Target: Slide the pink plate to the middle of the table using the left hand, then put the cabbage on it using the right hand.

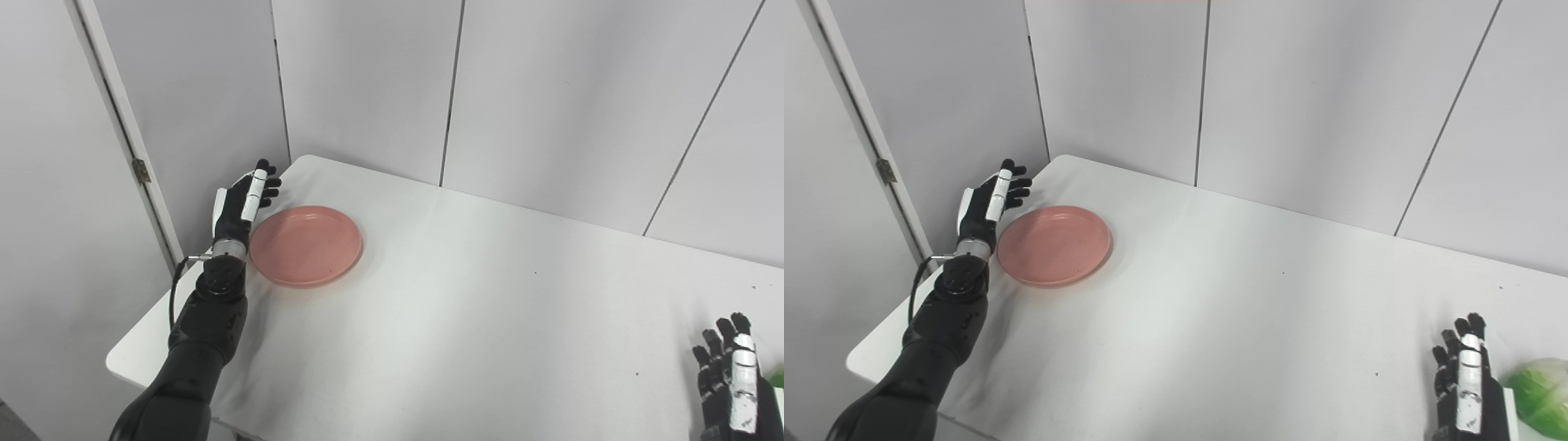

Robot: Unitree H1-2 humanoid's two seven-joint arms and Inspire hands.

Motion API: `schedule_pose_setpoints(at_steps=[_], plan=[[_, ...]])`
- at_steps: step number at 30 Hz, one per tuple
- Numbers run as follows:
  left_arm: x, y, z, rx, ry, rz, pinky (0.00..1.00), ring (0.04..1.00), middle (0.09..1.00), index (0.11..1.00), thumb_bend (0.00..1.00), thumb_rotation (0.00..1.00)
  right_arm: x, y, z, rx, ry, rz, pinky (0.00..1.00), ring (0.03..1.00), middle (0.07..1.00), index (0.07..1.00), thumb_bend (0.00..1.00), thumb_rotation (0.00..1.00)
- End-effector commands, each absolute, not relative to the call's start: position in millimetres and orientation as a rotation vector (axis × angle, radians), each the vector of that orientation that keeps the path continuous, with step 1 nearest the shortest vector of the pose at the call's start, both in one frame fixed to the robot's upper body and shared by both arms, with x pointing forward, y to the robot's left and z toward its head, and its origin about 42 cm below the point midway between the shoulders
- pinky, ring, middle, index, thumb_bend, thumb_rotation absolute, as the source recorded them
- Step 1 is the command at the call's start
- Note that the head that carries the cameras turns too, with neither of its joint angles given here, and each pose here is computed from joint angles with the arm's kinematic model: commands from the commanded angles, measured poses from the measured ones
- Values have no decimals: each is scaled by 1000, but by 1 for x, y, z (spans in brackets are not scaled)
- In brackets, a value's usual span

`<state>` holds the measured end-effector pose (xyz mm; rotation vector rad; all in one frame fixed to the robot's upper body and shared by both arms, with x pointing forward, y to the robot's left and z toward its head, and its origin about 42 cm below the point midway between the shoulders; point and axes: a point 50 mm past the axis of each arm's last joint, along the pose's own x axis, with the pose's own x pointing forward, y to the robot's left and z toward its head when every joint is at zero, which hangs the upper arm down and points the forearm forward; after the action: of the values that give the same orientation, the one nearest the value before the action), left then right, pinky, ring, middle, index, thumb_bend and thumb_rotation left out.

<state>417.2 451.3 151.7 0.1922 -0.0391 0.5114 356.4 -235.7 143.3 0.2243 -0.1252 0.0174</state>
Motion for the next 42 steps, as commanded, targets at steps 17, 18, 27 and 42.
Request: schedule_pose_setpoints(at_steps=[17, 18, 27, 42], plan=[[415, 469, 172, 221, -96, 541, 815, 772, 750, 732, 715, 1000, 359, -230, 169, 231, -178, 29, 1000, 1000, 1000, 1000, 426, 837], [415, 469, 171, 223, -93, 542, 808, 768, 746, 728, 714, 1000, 359, -230, 169, 228, -177, 29, 1000, 1000, 1000, 1000, 426, 838], [414, 463, 165, 179, -57, 528, 826, 784, 755, 745, 713, 999, 360, -230, 170, 217, -179, 24, 1000, 1000, 1000, 1000, 426, 833], [416, 443, 142, -154, -46, 405, 760, 770, 756, 740, 777, 901, 357, -228, 174, 218, -181, 26, 1000, 1000, 1000, 1000, 424, 843]])
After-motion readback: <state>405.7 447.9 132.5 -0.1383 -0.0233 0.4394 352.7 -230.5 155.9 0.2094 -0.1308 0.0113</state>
